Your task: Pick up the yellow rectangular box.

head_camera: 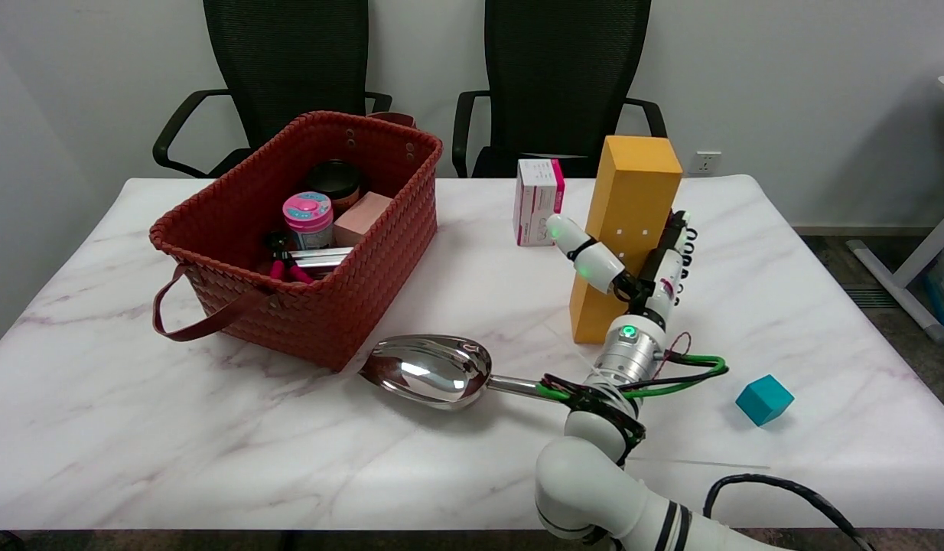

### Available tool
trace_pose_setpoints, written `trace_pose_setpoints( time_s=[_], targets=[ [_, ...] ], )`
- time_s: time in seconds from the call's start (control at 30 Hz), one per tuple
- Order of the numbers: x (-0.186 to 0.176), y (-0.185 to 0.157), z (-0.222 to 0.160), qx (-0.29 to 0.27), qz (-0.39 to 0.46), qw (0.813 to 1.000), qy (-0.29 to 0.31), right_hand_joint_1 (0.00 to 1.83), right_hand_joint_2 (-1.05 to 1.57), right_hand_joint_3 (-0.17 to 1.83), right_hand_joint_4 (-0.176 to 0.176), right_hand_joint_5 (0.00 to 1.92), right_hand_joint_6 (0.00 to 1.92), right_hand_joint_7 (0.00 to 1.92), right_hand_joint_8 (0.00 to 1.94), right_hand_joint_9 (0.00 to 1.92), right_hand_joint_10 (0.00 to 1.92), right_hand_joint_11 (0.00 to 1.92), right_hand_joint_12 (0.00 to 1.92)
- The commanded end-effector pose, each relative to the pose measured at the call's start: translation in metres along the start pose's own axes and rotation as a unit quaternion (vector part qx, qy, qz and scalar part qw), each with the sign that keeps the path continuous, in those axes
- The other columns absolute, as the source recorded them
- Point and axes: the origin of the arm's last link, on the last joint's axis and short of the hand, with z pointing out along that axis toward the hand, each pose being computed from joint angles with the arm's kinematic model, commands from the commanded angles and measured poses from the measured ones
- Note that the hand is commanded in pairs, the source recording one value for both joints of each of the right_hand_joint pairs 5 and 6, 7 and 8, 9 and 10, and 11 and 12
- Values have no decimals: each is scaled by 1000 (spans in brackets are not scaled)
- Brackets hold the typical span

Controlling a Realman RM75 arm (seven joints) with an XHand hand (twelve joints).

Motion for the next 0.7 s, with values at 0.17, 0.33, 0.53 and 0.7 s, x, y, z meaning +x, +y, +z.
trace_pose_setpoints(
  time_s=[0.17, 0.33, 0.53, 0.7],
  targets=[
    [-1, -1, 6, 1, -3, 1000, 8, 1093, 537, 264, 0, 0, 0, 0, 0, 0, 0, 0, 0],
    [3, 0, 3, 0, -3, 1000, 21, 1113, 593, 445, 0, 0, 0, 0, 0, 0, 0, 0, 0],
    [4, 0, 2, 2, 0, 1000, 24, 1135, 749, 554, 0, 0, 0, 89, 89, 125, 125, 49, 49],
    [4, -2, 2, 5, 2, 1000, 27, 1159, 951, 758, 0, 195, 195, 369, 369, 333, 333, 275, 275]
  ],
)
